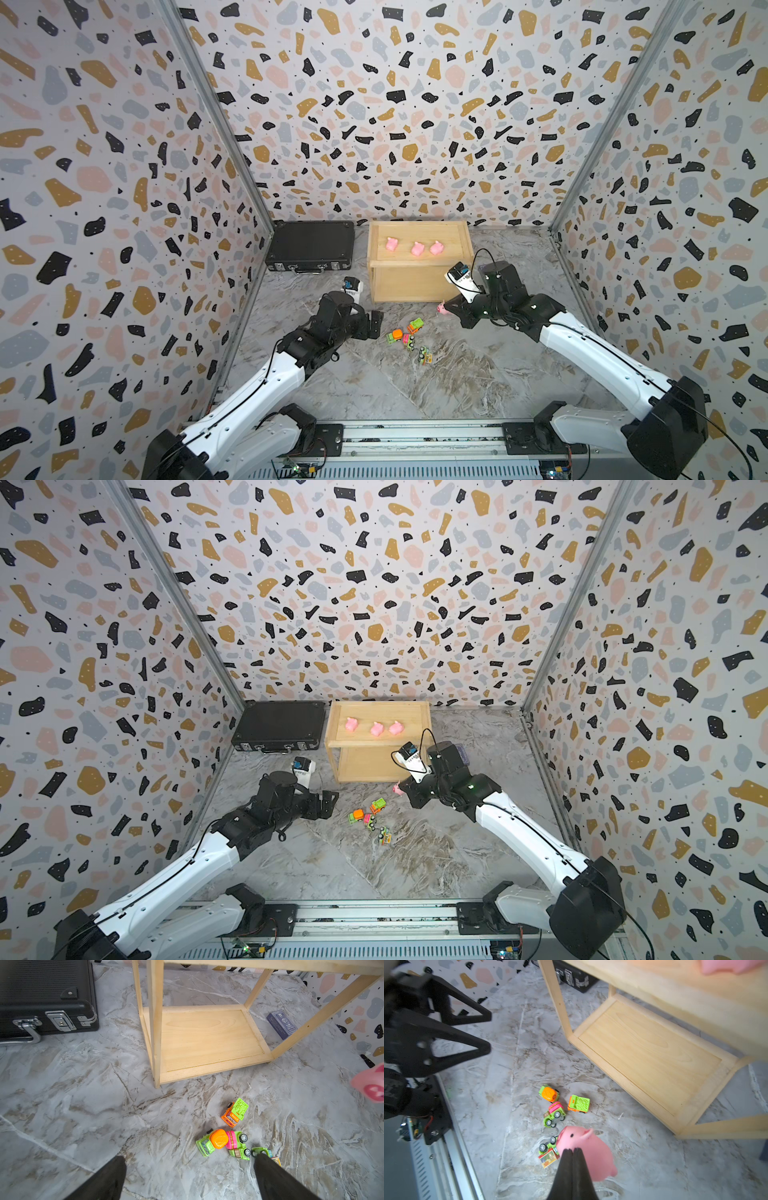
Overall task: Organize plastic toys on shelves
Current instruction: Place the plastic toy on the shelf.
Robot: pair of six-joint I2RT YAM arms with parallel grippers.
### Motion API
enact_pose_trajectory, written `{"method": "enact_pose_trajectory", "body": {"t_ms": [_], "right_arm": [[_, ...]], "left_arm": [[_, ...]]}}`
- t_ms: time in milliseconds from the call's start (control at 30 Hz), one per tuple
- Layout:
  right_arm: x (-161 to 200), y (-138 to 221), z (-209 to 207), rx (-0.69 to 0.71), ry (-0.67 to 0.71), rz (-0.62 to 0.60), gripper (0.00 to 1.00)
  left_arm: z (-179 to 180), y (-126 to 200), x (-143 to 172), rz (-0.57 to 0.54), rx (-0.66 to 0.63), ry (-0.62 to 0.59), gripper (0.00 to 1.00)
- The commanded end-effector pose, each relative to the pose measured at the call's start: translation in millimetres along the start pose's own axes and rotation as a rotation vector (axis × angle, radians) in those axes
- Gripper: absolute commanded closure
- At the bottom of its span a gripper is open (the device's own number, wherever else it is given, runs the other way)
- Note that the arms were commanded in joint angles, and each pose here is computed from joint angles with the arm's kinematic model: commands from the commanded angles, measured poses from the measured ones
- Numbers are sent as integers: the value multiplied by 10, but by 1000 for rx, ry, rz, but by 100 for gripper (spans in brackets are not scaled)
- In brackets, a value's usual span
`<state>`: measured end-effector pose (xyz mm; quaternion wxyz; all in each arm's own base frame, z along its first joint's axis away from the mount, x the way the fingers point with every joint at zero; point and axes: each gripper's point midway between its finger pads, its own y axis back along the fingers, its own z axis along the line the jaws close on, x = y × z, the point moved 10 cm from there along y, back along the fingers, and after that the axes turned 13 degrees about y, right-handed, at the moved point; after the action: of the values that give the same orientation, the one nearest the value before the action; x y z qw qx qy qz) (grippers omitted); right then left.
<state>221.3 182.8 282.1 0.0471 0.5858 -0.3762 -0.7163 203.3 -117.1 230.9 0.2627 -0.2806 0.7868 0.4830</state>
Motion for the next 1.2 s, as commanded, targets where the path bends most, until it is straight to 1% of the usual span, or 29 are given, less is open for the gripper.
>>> {"method": "enact_pose_trajectory", "body": {"t_ms": [0,167,333,467,600,800,1000,1167], "right_arm": [[-234,242,61,-32,47,-93,100],[-518,413,-43,85,87,-167,100],[-730,549,-258,274,107,-207,100],[-870,589,-464,344,96,-234,100],[-977,513,-696,383,85,-213,100],[-1102,281,-1012,437,78,-137,100],[-1163,6,-1268,442,63,-79,100],[-1148,-166,-1389,446,50,-38,100]], "left_arm": [[-7,36,-52,-26,1,-8,0],[-11,40,-59,-29,4,-8,0],[-16,39,-64,-29,4,-9,0],[-17,35,-67,-29,5,-8,0],[-11,31,-58,-28,3,-9,0],[-11,26,-57,-28,3,-9,0],[-7,22,-53,-28,2,-7,0],[-2,20,-47,-28,-4,-8,0]]}}
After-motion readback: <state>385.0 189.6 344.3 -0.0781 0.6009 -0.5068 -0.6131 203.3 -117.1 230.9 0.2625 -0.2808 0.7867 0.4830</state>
